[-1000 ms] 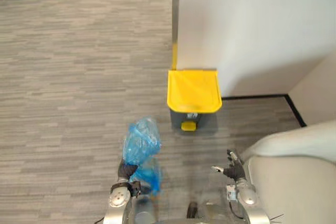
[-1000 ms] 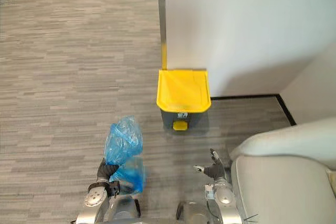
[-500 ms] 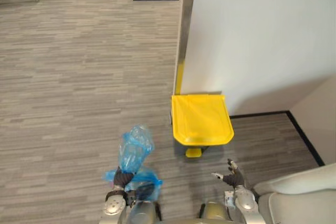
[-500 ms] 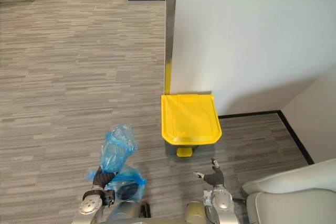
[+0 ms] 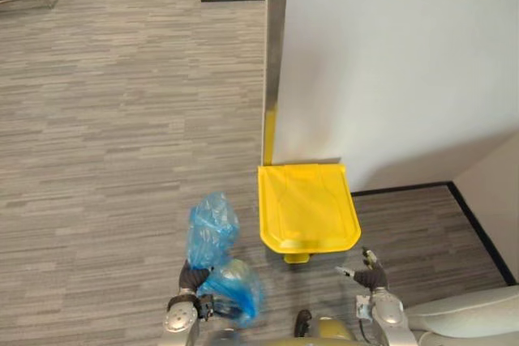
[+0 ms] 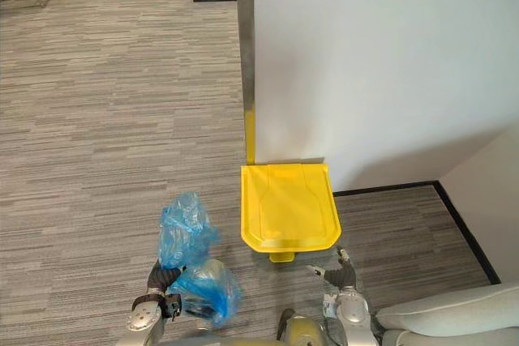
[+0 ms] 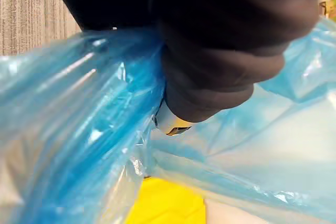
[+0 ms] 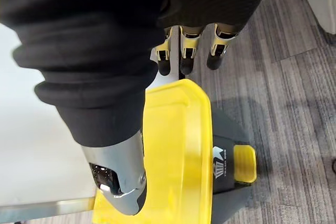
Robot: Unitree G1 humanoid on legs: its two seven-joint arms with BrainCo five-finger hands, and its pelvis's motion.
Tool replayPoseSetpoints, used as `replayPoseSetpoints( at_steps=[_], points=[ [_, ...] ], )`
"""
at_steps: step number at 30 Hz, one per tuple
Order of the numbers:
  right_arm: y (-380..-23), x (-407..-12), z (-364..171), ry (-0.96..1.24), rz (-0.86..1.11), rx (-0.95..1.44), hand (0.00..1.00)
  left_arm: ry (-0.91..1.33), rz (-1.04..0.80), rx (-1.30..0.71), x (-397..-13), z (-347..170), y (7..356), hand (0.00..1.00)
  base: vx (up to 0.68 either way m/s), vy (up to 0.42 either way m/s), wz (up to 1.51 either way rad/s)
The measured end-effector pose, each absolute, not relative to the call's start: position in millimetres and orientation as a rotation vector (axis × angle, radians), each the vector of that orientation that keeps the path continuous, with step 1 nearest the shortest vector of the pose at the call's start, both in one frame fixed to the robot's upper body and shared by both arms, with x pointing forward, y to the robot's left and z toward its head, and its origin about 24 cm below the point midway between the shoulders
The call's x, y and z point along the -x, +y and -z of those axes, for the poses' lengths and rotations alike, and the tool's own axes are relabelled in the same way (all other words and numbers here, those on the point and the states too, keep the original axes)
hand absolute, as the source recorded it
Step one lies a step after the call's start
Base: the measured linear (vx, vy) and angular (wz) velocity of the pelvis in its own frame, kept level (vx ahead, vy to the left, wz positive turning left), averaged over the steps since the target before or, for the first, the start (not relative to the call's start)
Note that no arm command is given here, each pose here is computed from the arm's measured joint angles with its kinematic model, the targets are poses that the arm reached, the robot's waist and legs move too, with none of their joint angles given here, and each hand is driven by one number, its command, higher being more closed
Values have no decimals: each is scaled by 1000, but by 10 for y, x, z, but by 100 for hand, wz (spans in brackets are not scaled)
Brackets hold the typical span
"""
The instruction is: Gather rubbish on tea table into small bin, then transfer packed bag to large trash can.
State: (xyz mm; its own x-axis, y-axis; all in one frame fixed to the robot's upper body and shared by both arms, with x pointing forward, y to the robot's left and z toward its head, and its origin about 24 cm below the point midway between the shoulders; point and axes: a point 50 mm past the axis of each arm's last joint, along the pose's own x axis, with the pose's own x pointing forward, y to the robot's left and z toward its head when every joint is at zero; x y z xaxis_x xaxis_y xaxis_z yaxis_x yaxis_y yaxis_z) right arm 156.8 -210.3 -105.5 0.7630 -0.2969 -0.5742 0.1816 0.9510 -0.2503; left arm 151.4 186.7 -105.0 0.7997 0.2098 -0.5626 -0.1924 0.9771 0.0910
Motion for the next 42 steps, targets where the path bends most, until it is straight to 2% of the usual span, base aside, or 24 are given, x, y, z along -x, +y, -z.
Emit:
replayPoseSetpoints(
  at_steps=[14, 20, 23, 26, 29, 33, 39, 42],
  points=[
    [-2075, -1761, 984, 612, 265, 172, 0, 591, -231, -82, -1520, 1001, 2026, 100, -65, 35, -9],
    [-2167, -1862, 835, 545, 314, 195, 0, 491, -231, -122, -1844, 820, 2108, 100, 99, -95, 39],
    [-2378, -1882, 684, 479, 392, 184, 0, 429, -167, -106, -2076, 718, 1913, 100, 386, -153, 64],
    [-2534, -1816, 620, 458, 501, 149, 0, 384, -170, -98, -2173, 634, 1879, 100, 394, -190, 55],
    [-2553, -1859, 606, 448, 518, 115, 0, 340, -158, -64, -2316, 546, 1748, 100, 211, -159, 27],
    [-2467, -1843, 666, 464, 537, 54, 0, 326, -151, -48, -2325, 520, 1695, 100, -26, -25, 63],
    [-2315, -1936, 704, 490, 471, 82, 0, 386, -151, -127, -2090, 648, 1915, 100, -146, -68, 36],
    [-2295, -2175, 526, 407, 438, 138, 0, 437, -147, -130, -2002, 747, 1922, 100, -12, -191, 2]
  ],
)
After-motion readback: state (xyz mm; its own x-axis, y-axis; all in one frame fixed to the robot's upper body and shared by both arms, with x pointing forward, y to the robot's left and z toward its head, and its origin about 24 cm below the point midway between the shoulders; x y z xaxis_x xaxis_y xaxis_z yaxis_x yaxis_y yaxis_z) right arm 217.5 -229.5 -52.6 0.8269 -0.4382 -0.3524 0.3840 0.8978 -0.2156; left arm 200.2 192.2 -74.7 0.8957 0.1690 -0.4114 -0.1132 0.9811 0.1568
